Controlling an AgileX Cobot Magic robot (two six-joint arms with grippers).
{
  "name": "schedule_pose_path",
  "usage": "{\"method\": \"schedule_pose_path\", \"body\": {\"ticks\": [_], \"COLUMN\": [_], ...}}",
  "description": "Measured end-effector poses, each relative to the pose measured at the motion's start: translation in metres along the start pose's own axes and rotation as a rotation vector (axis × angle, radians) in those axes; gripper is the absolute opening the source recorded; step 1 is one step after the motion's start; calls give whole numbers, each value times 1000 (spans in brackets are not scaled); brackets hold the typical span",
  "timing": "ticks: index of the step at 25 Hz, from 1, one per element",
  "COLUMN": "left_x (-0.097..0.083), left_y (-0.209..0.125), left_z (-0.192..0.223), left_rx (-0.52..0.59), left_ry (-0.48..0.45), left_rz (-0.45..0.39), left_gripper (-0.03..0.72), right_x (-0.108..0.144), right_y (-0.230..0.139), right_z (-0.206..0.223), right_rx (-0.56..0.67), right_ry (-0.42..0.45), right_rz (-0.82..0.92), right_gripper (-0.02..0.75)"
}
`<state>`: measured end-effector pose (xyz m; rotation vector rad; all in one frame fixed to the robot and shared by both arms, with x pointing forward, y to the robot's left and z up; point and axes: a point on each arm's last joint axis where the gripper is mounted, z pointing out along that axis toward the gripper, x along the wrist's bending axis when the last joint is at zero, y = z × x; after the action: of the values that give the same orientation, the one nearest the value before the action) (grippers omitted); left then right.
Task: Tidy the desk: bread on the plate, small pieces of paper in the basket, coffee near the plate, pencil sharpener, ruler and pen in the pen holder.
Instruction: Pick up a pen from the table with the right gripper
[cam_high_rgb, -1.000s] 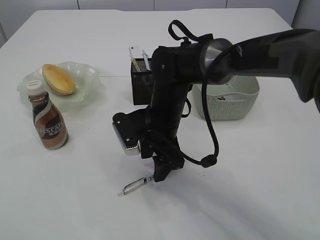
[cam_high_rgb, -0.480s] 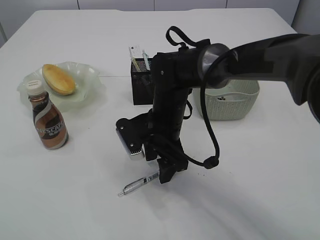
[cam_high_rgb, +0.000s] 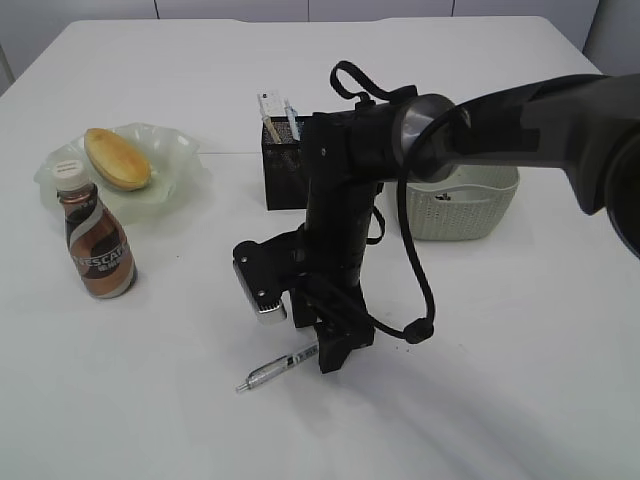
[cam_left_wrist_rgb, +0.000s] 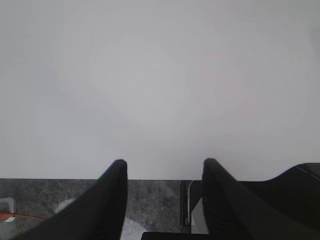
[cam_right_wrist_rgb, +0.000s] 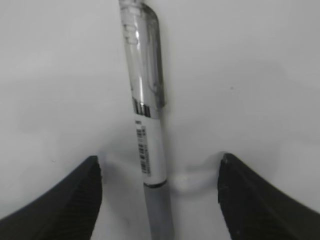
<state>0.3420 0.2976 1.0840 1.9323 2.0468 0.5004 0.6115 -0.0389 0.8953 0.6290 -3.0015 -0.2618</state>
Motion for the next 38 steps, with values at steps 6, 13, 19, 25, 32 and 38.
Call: {"method": "schedule_pose_path", "body": {"ticks": [6, 13, 19, 25, 32, 38], "left_x": [0, 0, 2, 2, 2, 3], "left_y": [0, 0, 0, 1, 1, 1], "left_z": [0, 0, 0, 0, 0, 0], "left_rx": [0, -1, -5, -6, -6, -6], "left_ry": [0, 3, 24, 26, 26, 28], "left_rz": [0, 2, 9, 10, 10, 10], "left_gripper": [361, 360, 360, 360, 360, 360], "right_x": [3, 7, 7, 7, 6, 5], "right_y": [0, 0, 0, 2, 3, 6], "right_z": [-1, -1, -1, -1, 3, 5], "right_rx": [-3, -1, -3, -17, -32, -70], "right_ry": [39, 81, 81, 82, 92, 100], "right_rz": [16, 22, 24, 31, 39, 56], "right_gripper": [532, 532, 532, 532, 531, 530]}}
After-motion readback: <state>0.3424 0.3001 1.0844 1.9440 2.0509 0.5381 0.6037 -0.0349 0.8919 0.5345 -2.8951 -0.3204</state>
